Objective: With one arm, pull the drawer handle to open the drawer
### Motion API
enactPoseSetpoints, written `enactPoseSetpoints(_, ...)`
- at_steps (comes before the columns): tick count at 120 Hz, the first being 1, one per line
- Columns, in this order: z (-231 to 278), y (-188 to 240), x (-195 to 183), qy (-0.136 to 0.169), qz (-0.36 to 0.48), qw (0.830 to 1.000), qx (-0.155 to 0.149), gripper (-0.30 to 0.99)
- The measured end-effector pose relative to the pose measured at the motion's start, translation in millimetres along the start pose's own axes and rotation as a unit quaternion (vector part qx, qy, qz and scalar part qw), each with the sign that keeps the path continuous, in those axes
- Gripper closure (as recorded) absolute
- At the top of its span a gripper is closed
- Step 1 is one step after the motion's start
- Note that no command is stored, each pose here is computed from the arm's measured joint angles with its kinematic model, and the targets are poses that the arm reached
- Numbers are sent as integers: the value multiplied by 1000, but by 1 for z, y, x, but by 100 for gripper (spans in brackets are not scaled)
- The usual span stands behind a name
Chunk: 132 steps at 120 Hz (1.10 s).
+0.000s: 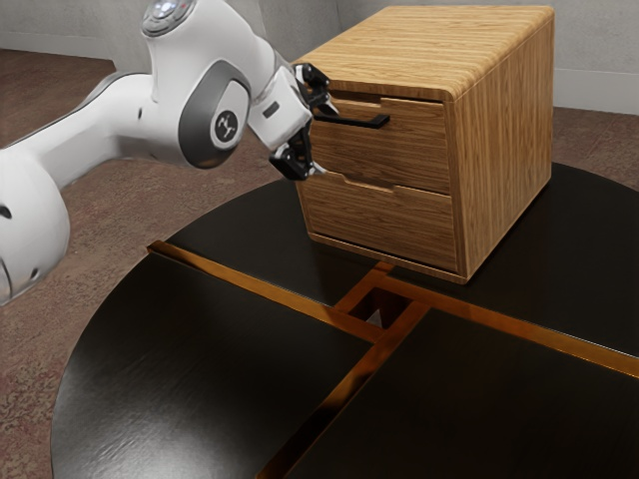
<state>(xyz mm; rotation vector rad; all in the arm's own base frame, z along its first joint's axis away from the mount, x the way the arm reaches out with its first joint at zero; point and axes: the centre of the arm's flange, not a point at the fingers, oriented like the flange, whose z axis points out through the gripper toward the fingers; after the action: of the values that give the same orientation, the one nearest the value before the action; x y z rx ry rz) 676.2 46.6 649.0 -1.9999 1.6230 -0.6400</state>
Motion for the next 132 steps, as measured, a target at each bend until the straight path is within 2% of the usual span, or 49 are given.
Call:
enactPoseSetpoints(74, 0, -9, -1, 10, -7, 1000, 9, 0)
enactPoseSetpoints(132, 14, -5, 2, 14, -10, 1000, -1, 0)
